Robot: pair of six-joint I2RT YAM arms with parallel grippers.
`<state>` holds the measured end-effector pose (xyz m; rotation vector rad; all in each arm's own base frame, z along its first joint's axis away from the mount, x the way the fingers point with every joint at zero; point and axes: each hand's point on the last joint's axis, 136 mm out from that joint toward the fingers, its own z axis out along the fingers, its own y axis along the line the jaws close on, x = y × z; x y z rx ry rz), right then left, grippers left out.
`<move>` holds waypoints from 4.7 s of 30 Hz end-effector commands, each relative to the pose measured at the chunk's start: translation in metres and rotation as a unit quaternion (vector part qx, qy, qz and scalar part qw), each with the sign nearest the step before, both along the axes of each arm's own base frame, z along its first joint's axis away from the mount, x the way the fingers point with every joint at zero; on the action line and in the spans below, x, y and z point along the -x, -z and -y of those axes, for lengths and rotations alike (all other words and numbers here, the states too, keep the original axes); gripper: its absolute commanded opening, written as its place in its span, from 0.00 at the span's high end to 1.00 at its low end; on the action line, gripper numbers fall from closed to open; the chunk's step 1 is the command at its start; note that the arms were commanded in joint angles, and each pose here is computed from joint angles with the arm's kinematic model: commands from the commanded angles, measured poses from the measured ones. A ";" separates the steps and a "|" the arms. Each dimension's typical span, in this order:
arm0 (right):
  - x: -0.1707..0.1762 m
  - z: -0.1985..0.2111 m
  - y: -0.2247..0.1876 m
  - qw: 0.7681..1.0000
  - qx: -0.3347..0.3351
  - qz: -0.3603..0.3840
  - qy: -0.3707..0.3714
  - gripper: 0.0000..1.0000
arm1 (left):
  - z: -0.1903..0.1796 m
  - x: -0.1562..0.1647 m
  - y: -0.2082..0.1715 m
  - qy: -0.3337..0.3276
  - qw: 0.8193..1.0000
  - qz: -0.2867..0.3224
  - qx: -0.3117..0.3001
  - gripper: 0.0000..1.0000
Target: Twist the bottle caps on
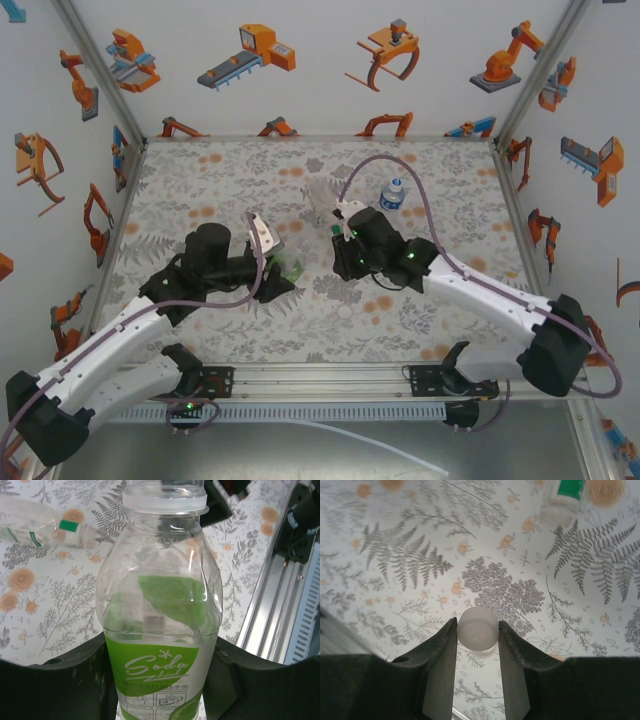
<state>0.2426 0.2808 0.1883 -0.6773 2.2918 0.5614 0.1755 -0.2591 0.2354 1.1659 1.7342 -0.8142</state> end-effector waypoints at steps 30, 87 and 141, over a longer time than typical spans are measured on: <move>0.121 -0.029 -0.129 0.894 -0.143 0.204 -0.372 0.96 | 0.030 0.056 0.004 0.207 0.969 0.101 -0.086 1.00; 0.123 -0.031 -0.120 0.880 -0.099 0.255 -0.389 0.98 | 0.039 0.078 -0.019 0.258 0.961 0.103 -0.021 1.00; 0.164 -0.034 -0.138 0.845 -0.154 0.190 -0.476 1.00 | 0.032 0.084 -0.014 0.285 0.948 0.132 -0.043 1.00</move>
